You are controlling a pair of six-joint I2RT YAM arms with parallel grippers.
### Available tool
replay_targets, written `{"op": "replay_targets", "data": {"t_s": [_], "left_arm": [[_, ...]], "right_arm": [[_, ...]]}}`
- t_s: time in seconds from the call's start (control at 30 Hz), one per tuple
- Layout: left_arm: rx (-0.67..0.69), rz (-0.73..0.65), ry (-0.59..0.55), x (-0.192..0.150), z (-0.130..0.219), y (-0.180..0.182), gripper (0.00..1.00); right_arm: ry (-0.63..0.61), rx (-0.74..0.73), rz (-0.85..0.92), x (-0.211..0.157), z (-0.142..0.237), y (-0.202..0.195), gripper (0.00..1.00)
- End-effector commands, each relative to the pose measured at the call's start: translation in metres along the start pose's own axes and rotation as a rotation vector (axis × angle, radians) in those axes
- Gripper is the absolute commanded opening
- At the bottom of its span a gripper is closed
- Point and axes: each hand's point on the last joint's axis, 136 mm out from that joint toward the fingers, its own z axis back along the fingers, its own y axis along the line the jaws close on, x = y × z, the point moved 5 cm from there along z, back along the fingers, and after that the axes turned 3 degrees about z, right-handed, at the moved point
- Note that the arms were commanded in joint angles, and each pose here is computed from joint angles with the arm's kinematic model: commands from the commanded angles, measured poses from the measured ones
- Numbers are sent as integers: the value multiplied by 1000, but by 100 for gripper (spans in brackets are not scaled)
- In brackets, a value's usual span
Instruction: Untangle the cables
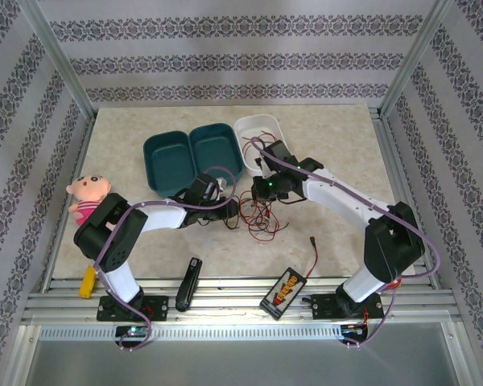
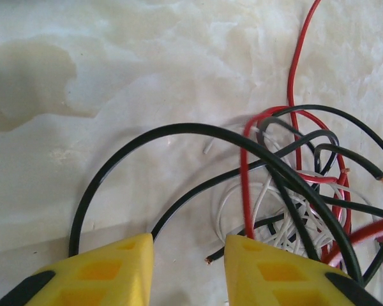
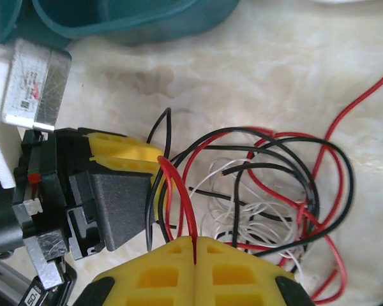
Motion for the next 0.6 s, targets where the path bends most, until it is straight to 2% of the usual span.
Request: {"op": "replay_targets", "data": {"t_s": [0.0,0.17,0.3,0.57], "left_arm": [[-46,-15,-6,3,-6,-11,31],[-55,-7,-5,3,-7,-11,30],[-56,-6,-4,2,-7,-11,30],[-51,-5,-4,1,-7,-10,29]], "right_arm": [[50,84,-33,-7,-19,9,8],[53,157,-53,-5,-26,18,19],[56,159,-59,-4,-29,18,22],[99,63,-72,-12,-40,1,23]]}}
